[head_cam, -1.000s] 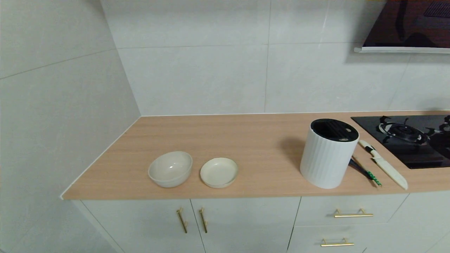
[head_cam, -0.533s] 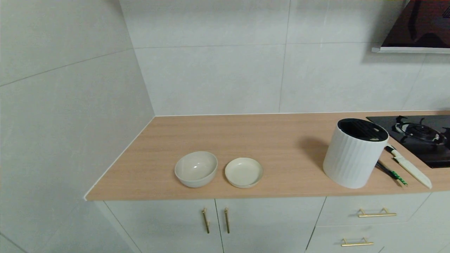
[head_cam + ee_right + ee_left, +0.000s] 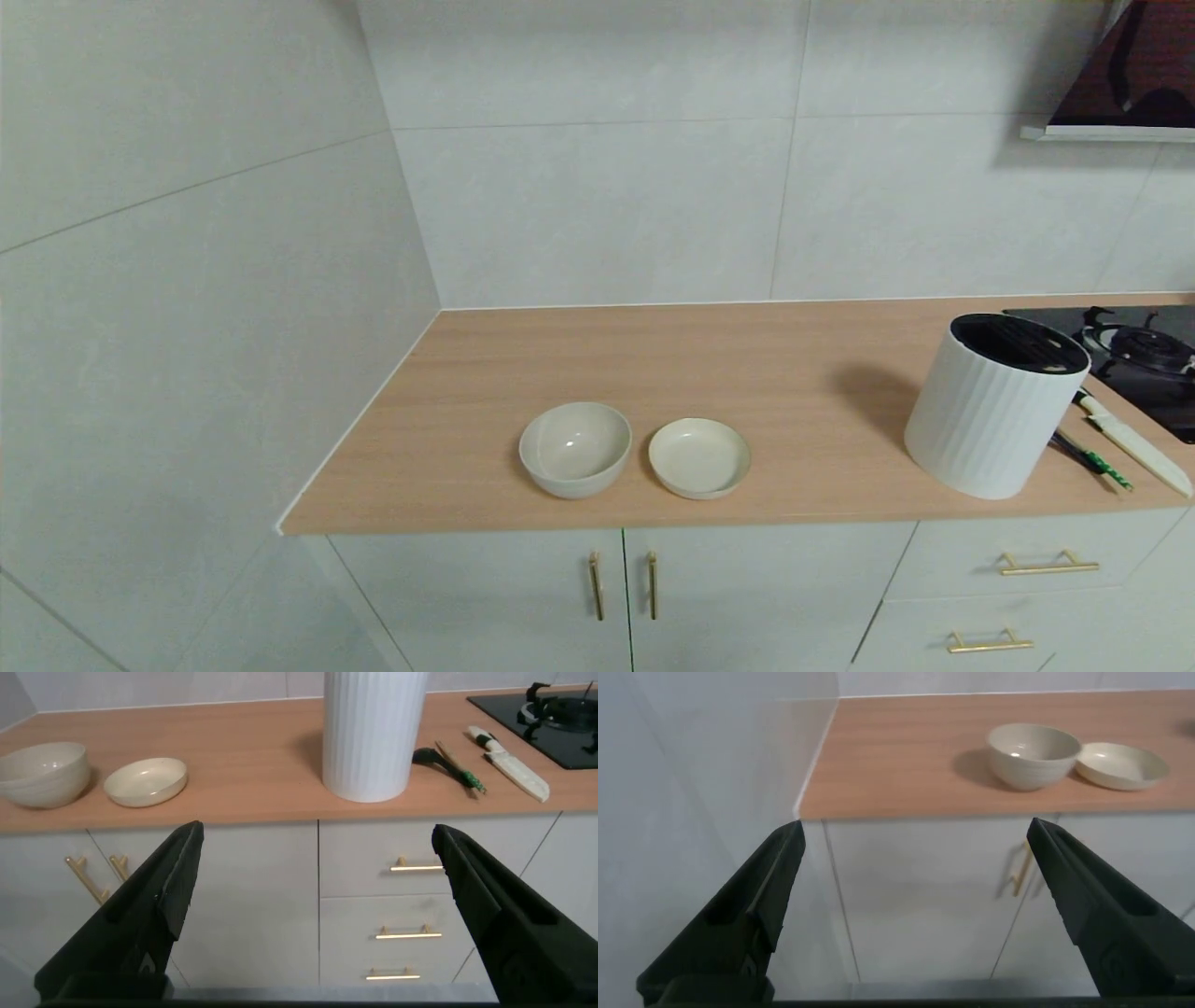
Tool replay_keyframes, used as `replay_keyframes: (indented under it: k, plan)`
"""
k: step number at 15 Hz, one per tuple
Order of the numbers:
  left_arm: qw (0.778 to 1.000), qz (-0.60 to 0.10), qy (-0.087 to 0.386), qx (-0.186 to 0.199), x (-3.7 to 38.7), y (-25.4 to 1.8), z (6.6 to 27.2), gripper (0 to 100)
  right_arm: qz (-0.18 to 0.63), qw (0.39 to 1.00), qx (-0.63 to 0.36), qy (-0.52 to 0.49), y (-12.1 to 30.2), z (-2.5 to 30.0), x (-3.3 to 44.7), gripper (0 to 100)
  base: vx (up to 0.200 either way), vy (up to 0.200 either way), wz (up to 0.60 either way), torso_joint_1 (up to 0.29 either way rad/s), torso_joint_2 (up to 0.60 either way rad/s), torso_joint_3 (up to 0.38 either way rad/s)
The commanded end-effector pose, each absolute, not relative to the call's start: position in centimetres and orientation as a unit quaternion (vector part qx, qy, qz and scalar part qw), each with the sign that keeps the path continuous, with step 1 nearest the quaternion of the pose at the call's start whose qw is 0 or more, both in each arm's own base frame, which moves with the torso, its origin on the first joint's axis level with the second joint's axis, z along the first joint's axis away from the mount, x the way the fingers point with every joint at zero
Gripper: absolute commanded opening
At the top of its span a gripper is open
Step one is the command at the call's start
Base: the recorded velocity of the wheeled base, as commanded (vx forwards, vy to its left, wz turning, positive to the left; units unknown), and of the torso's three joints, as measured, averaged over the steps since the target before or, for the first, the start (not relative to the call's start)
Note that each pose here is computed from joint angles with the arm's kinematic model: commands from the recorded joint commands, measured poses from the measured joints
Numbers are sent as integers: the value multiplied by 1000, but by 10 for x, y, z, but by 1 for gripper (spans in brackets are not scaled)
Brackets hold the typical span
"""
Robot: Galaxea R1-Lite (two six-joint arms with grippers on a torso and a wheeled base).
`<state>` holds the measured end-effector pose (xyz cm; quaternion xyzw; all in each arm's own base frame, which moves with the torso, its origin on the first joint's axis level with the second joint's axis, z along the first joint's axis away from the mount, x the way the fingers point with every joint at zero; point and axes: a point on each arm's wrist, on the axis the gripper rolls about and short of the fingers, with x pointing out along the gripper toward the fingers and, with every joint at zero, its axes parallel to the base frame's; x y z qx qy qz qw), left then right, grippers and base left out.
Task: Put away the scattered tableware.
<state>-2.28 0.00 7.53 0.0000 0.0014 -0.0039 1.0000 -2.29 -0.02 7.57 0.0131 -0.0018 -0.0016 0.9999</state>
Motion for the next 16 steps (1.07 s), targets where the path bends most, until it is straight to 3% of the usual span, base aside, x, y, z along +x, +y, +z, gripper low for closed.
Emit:
replay_keyframes:
  k: [1, 10, 16]
  plan:
    - [1000, -5, 2, 0, -23, 0, 75, 100, -2, 1000, 13, -2, 0, 76, -23, 100, 0, 0, 0, 0, 0, 0]
    - [1000, -5, 1, 1, -23, 0, 76, 100, -2, 1000, 13, -2, 0, 76, -23, 100, 0, 0, 0, -8, 14, 9]
    - [1000, -5, 1, 2, -23, 0, 76, 100, -2, 1000, 13, -2, 0, 76, -23, 100, 0, 0, 0, -184, 405, 218]
